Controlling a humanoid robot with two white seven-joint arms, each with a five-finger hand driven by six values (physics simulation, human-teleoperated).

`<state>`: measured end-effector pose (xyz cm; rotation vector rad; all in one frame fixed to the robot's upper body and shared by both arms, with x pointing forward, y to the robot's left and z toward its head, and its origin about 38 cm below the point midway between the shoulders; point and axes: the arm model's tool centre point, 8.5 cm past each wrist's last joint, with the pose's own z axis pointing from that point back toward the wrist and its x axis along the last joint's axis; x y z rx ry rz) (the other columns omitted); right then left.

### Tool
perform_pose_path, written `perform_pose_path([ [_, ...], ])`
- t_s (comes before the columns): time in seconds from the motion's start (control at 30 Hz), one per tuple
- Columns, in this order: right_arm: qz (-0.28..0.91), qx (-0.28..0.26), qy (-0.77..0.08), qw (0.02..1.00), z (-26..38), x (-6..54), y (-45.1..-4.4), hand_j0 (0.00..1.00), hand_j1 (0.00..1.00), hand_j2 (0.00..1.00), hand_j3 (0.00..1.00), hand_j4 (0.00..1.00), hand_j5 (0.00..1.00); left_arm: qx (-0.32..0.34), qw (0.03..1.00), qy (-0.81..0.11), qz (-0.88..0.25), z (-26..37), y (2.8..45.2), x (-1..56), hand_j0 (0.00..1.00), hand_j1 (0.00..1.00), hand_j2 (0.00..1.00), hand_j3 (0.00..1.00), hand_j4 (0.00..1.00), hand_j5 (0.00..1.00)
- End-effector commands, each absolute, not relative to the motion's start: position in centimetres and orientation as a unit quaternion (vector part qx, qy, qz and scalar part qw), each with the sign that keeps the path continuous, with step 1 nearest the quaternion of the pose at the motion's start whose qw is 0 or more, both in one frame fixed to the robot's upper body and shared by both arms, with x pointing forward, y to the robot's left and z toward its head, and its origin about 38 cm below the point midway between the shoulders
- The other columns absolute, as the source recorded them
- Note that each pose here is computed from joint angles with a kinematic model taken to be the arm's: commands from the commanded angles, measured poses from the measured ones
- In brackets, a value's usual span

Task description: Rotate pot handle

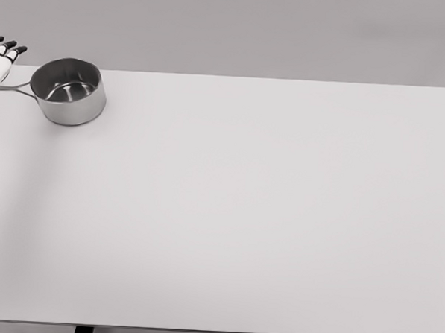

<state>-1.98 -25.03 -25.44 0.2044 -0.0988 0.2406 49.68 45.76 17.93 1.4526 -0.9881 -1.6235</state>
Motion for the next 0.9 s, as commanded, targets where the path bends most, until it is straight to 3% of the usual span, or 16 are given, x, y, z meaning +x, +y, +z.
perform_pose_path([
  [0.0, 0.12, 0.102, -0.049, 0.986, -25.44, -1.99, -25.04, 1.0, 1.0, 1.0, 1.0, 1.0, 1.0, 0.565, 0.365, -0.385, -0.632, 17.79, 45.54, 49.8, 1.0, 1.0, 1.0, 1.0, 1.0, 1.0],
  [0.87, 0.12, 0.103, -0.05, 0.986, -25.44, -1.94, -25.02, 1.0, 1.0, 1.0, 1.0, 1.0, 1.0, 0.569, 0.358, -0.384, -0.633, 17.86, 44.7, 50.71, 1.0, 1.0, 1.0, 1.0, 1.0, 1.0],
])
